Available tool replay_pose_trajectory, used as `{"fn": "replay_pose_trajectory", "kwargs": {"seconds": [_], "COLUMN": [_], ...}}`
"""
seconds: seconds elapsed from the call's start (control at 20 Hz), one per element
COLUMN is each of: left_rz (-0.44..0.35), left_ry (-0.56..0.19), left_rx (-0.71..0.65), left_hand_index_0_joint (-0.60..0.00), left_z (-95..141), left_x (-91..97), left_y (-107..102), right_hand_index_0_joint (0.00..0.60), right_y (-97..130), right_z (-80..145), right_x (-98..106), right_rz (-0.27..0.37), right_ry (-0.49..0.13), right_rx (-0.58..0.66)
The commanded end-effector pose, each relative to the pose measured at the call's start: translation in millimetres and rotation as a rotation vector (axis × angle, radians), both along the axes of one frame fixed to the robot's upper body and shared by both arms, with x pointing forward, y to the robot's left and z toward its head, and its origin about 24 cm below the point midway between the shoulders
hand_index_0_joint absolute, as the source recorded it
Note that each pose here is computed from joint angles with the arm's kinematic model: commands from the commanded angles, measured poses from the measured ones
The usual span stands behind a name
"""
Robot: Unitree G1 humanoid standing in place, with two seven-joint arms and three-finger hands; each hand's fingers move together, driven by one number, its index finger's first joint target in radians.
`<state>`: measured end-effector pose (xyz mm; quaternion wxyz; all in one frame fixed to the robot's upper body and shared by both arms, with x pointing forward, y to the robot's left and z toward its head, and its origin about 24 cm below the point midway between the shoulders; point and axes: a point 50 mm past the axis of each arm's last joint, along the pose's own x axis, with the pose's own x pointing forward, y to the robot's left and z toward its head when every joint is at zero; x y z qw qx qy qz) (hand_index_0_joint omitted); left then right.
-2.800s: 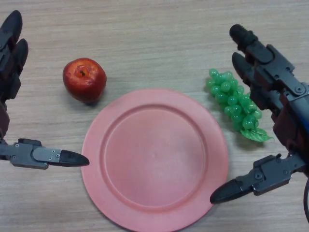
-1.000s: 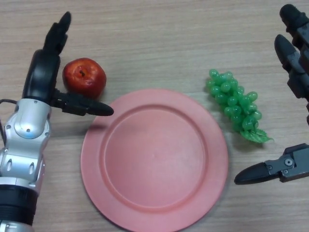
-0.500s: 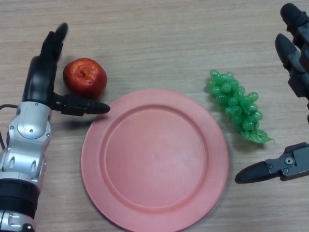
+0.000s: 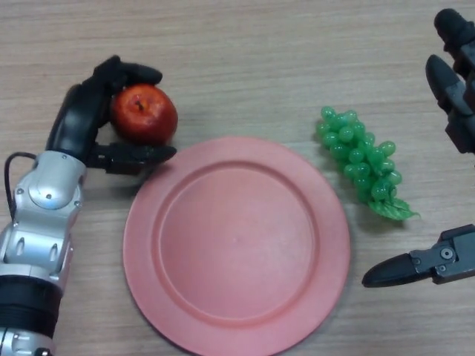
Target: Pick up the red apple and place it on the plate
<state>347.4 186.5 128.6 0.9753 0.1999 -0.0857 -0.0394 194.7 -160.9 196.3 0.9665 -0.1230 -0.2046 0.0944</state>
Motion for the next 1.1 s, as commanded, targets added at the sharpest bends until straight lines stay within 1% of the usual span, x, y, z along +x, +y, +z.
{"fn": "replay_pose_trajectory", "kwargs": {"seconds": [0.05,0.15,0.2,0.25,0.3,0.35,0.4,0.45,0.5,0.6,0.65,0.8,0.85,0.9,0.95,1.05,1.1], "left_rz": [-0.051,-0.103,-0.128,-0.169,-0.192,-0.216,-0.232,-0.238,-0.242,-0.238,-0.246,-0.257,-0.252,-0.242,-0.247,-0.247,-0.25], "left_ry": [-0.245,-0.259,-0.258,-0.245,-0.241,-0.233,-0.246,-0.233,-0.233,-0.21,-0.187,-0.12,-0.115,-0.147,-0.152,-0.156,-0.163], "left_rx": [0.031,0.041,0.055,0.05,0.044,0.051,0.09,0.081,0.102,0.113,0.131,0.197,0.191,0.143,0.126,0.112,0.102], "left_hand_index_0_joint": [-0.6,-0.6,-0.6,-0.6,-0.6,-0.6,-0.6,-0.6,-0.6,-0.6,-0.6,-0.6,-0.6,-0.6,-0.6,-0.4,-0.249], "left_z": [54,63,63,60,57,47,37,26,17,3,-4,-15,-15,-11,-11,-10,-9], "left_x": [-13.7,-30.1,-38.3,-50.1,-59.3,-71.1,-80.0,-88.4,-93.5,-100.2,-103.2,-108.2,-107.2,-107.1,-107.1,-107.1,-107.2], "left_y": [3,-11,-19,-29,-37,-46,-53,-56,-59,-60,-60,-58,-57,-55,-56,-56,-56], "right_hand_index_0_joint": [0.0,0.0,0.0,0.0,0.0,0.0,0.0,0.0,0.0,0.0,0.0,0.0,0.0,0.0,0.0,0.0,0.0], "right_y": [-2,-1,-1,-2,-2,-3,-3,-5,-5,-5,-4,-4,-3,-2,-1,-1,-1], "right_z": [25,25,25,25,25,25,25,23,23,22,22,22,21,21,21,21,21], "right_x": [-15,-15,-15,-14,-14,-13,-13,-12,-12,-12,-12,-12,-12,-12,-12,-12,-12], "right_rz": [-0.015,-0.006,-0.003,-0.001,0.001,0.0,-0.002,-0.005,-0.007,-0.011,-0.011,-0.012,-0.013,-0.014,-0.012,-0.012,-0.012], "right_ry": [-0.205,-0.204,-0.202,-0.199,-0.198,-0.196,-0.196,-0.194,-0.191,-0.192,-0.196,-0.204,-0.203,-0.202,-0.199,-0.198,-0.198], "right_rx": [-0.009,-0.004,-0.001,0.003,0.006,0.008,0.01,0.012,0.012,0.011,0.009,0.002,0.002,0.0,-0.001,-0.001,-0.003]}}
